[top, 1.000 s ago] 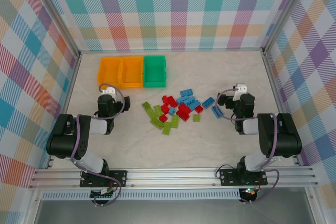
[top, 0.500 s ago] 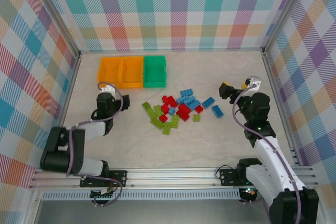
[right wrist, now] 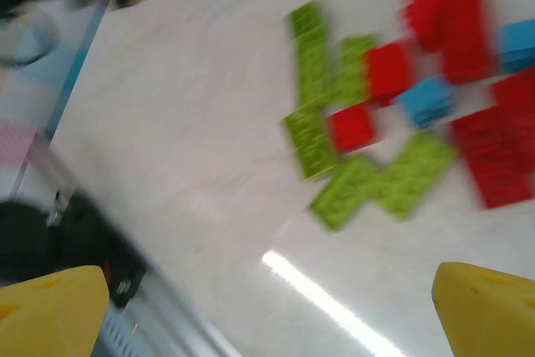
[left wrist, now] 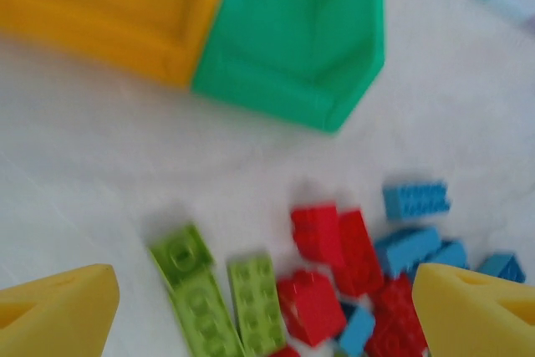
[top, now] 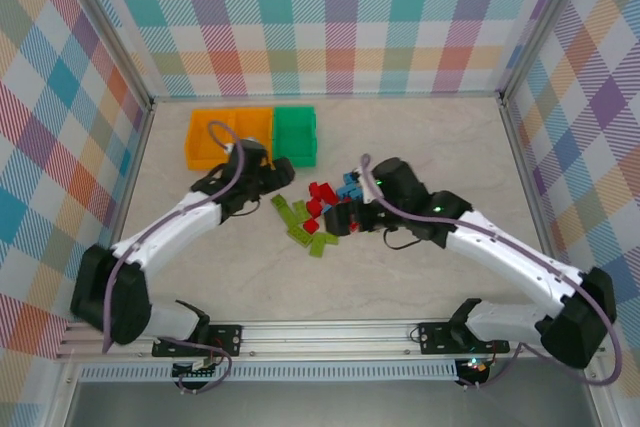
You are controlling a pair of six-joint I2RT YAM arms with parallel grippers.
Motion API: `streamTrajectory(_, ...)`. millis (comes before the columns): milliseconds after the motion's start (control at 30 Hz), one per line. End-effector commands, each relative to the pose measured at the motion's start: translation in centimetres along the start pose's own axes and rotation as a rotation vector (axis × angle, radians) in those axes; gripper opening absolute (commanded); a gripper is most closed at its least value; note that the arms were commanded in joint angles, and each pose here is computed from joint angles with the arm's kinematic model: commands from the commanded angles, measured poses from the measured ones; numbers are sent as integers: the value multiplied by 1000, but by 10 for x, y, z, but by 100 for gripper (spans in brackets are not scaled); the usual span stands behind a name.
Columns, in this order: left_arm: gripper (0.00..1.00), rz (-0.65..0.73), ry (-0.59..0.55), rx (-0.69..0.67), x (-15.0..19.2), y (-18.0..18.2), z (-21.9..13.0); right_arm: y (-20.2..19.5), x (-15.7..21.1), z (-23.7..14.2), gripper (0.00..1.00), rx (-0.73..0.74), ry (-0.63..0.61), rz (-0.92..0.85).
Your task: Sort the legos into containers by color
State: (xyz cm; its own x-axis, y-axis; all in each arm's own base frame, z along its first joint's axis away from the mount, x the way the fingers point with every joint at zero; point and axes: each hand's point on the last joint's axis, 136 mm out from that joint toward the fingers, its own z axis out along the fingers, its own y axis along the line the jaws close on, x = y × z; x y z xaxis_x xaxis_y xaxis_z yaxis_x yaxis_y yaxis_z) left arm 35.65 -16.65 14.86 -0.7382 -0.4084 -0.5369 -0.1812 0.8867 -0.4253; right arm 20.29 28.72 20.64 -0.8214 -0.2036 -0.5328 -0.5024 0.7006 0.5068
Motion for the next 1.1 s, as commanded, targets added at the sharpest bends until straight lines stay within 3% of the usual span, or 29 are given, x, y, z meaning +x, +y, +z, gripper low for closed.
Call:
streamTrajectory(0, 90, -151, 149, -184, 38, 26, 14, -2, 28, 5, 100, 71, 120, 6)
streamTrajectory(267, 92, -186, 149, -313, 52, 43, 44, -14, 38, 5, 100, 162, 128, -16)
streamTrajectory(500, 91, -148, 186, -320, 57, 39, 73, -20, 36, -1, 100, 182, 93, -44)
streamTrajectory(600, 82, -148, 168, -371, 54, 50, 79, -25, 38, -1, 100, 204, 88, -39)
streamTrajectory(800, 53, -148, 181, -385, 58, 59, 84, -25, 38, -1, 100, 202, 90, -56)
streamTrajectory(967, 37, -128, 180, -374, 55, 58, 75, -25, 35, -4, 100, 208, 79, -48)
streamTrajectory(1067, 33, -118, 149, -342, 40, 52, 59, -23, 35, -10, 100, 198, 56, -13)
